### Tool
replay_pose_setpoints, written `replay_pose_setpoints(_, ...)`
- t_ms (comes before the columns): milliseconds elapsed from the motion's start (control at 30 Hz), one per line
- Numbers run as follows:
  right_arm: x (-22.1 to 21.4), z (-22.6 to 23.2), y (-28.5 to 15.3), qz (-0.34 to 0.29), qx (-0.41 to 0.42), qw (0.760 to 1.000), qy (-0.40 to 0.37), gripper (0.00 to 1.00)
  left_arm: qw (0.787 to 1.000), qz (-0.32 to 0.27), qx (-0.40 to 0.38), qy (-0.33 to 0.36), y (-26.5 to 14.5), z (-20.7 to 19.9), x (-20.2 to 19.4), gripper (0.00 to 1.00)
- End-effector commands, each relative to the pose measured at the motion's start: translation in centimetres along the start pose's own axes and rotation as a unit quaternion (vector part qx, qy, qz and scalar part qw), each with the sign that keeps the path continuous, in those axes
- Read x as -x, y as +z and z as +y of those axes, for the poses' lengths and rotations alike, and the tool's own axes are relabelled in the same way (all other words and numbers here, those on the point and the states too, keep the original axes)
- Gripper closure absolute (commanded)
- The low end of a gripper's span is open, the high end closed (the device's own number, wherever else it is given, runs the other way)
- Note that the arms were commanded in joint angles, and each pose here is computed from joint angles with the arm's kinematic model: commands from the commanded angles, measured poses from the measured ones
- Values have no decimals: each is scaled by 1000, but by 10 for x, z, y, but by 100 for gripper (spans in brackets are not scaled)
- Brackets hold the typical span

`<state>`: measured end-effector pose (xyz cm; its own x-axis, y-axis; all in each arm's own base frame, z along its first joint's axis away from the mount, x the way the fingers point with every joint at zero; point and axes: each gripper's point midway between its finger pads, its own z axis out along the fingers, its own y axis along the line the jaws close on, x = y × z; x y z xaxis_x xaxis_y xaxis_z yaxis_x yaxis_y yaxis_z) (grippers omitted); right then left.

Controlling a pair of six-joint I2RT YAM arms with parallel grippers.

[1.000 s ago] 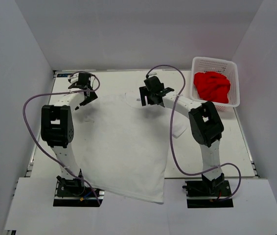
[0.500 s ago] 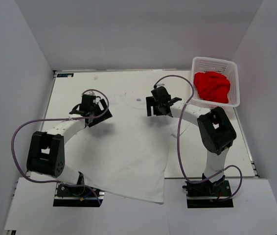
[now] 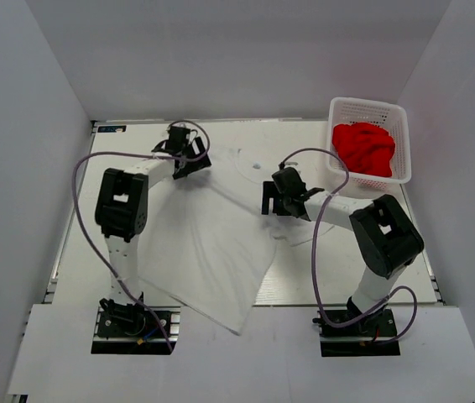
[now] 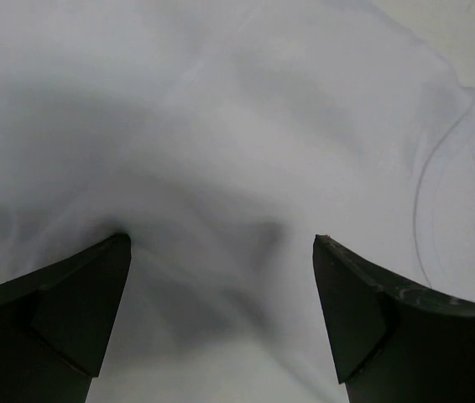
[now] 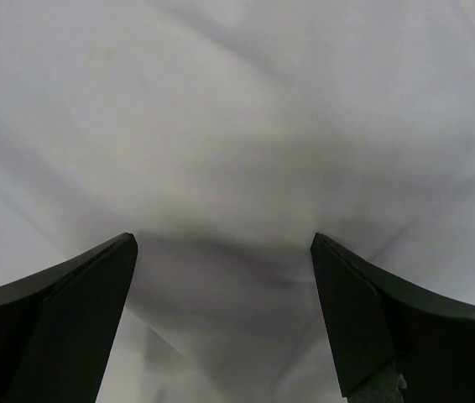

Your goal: Fold and stack the t-shirts

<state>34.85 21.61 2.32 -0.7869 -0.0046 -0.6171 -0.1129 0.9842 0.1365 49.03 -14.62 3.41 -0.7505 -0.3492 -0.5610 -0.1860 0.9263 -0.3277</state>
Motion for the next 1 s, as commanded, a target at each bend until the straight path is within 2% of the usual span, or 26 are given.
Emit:
replay_pose_setpoints(0,-53,2,-7,72,13,997,9,10,998,9,-30,49,43,-30,14,0)
replay_pose_setpoints(33,-75,12,-12,90,30,995,-30,10,996,34,-32,75,71,-32,-2,0)
replay_pose_setpoints(67,-82,22,-17,96,49,993,-44,10,992,-7,-82,98,71,-76,34,0)
replay_pose_setpoints(133,-99,51,-26,98,85,988,-87,10,986,-28,-93,138,89,-97,47,0)
replay_pose_setpoints(167,-112,67,-33,103,106,981,-126,10,981,-59,-105,154,106,-118,65,0)
replay_pose_setpoints(200,-122,86,-41,106,136,974,-149,10,975,-69,-122,170,110,-136,65,0)
replay_pose_setpoints(267,-125,111,-47,95,169,963,-190,10,969,-92,-159,167,114,-160,71,0)
replay_pose_setpoints(333,-125,115,-47,91,161,961,-205,10,968,-109,-171,146,110,-165,75,0)
replay_pose_setpoints(433,-121,118,-48,88,164,961,-207,10,967,-111,-174,147,111,-161,69,0)
replay_pose_setpoints(533,-116,124,-52,79,177,959,-208,10,962,-128,-179,162,102,-169,83,0)
replay_pose_setpoints(667,-85,132,-64,32,182,962,-199,10,949,-161,-212,169,58,-195,115,0)
replay_pose_setpoints(700,-75,133,-65,17,175,965,-196,10,943,-182,-221,173,28,-205,135,0)
replay_pose_setpoints(800,-41,137,-76,-25,175,969,-176,10,948,-204,-184,160,-16,-194,161,0)
replay_pose_setpoints(833,-29,138,-78,-36,177,971,-158,10,949,-215,-176,148,-50,-183,175,0)
replay_pose_setpoints(900,-15,145,-80,-40,191,972,-130,10,956,-216,-141,138,-77,-158,176,0)
replay_pose_setpoints(933,-13,149,-79,-39,199,971,-123,10,974,-190,-56,112,-66,-109,153,0)
replay_pose_setpoints(967,-9,149,-76,-37,206,971,-117,10,970,-221,-39,94,-114,-100,163,0)
